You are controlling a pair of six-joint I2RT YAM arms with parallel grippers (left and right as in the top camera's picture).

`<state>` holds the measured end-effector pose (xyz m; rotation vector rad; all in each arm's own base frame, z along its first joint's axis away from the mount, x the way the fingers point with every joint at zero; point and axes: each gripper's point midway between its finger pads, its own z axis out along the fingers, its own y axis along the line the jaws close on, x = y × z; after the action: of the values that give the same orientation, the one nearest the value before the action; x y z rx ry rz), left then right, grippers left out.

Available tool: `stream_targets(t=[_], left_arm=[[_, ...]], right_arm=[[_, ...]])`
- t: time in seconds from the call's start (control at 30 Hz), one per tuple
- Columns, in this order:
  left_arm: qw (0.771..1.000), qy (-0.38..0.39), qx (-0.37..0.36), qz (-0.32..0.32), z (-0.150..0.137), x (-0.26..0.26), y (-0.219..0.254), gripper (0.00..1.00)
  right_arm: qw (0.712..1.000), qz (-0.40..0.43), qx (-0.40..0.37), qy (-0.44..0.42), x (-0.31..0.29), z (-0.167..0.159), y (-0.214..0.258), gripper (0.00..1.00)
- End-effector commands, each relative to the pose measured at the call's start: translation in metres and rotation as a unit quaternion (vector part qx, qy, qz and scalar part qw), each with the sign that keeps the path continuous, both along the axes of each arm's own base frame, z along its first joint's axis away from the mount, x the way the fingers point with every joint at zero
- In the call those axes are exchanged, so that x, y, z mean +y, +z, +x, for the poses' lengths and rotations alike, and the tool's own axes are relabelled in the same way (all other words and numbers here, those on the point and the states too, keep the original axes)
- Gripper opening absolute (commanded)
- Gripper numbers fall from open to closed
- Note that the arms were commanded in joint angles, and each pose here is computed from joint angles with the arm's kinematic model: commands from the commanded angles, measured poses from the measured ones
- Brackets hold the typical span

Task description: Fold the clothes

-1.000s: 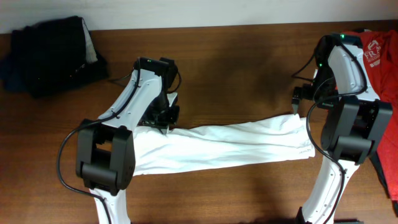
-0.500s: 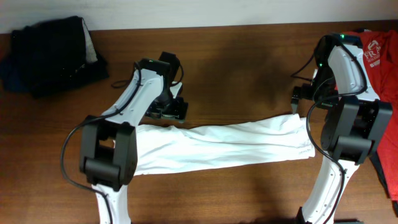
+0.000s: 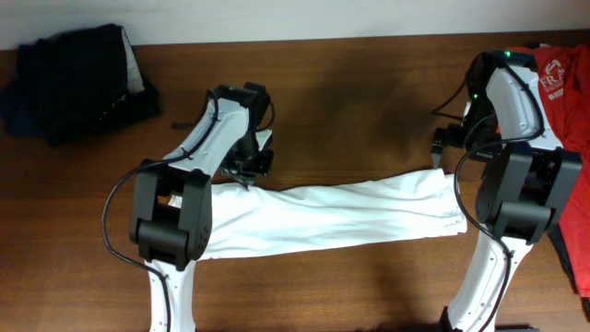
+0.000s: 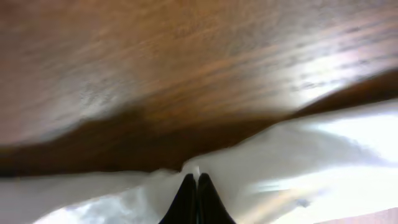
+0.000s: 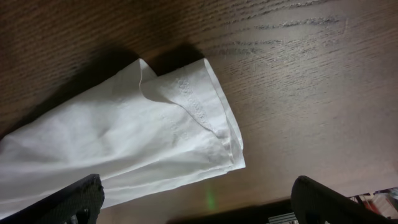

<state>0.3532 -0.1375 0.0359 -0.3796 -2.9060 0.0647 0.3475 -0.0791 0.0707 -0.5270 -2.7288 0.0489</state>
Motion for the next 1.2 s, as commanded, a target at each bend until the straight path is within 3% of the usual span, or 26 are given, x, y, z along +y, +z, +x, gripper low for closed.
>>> stream_targets(t=[0.0, 0.1, 0.3, 0.43, 0.63, 0.7, 0.73, 0.9, 1.0, 1.13, 1.17], left_arm=[[1.0, -0.007, -0.018, 0.001, 0.008, -0.001, 0.034, 0.01], [0.999, -0.004, 0.039, 0.021, -0.019, 0.008, 0.043, 0.06], [0.994, -0.015, 0.098, 0.039, -0.05, 0.011, 0.054, 0.0], [0.988, -0.042, 0.144, 0.031, -0.081, -0.013, 0.043, 0.0], [0.968, -0.074, 0.227, 0.076, -0.136, -0.008, 0.021, 0.01], [0.97, -0.076, 0.219, 0.077, -0.135, -0.006, 0.012, 0.08], [0.972, -0.078, 0.21, 0.075, -0.132, -0.007, 0.01, 0.19], [0.99, -0.051, 0.117, 0.051, -0.081, -0.01, 0.017, 0.22], [0.997, -0.04, 0.056, 0.022, -0.048, -0.007, 0.025, 0.33], [0.997, -0.012, 0.07, 0.024, -0.048, 0.015, 0.015, 0.32], [0.997, -0.001, 0.072, 0.023, -0.047, 0.022, 0.011, 0.22]], right_arm=[[1.0, -0.001, -0.006, -0.003, 0.001, 0.004, 0.002, 1.0], [1.0, -0.001, -0.006, -0.003, 0.001, 0.004, 0.002, 1.0], [1.0, 0.0, -0.002, -0.003, 0.002, 0.002, 0.002, 1.0], [1.0, 0.0, 0.005, -0.002, 0.002, -0.001, 0.003, 1.0], [1.0, 0.0, 0.006, -0.002, 0.002, -0.002, 0.004, 1.0], [1.0, 0.001, 0.01, -0.002, 0.002, -0.003, 0.004, 1.0], [1.0, 0.002, 0.011, -0.002, 0.002, -0.004, 0.005, 1.0], [1.0, 0.001, 0.011, -0.002, 0.002, -0.004, 0.005, 0.99], [1.0, 0.001, 0.011, -0.006, 0.002, -0.005, 0.006, 1.0], [0.999, -0.011, -0.033, -0.03, 0.004, -0.004, 0.04, 0.99], [0.998, -0.014, -0.051, -0.027, 0.006, -0.006, 0.054, 0.99]])
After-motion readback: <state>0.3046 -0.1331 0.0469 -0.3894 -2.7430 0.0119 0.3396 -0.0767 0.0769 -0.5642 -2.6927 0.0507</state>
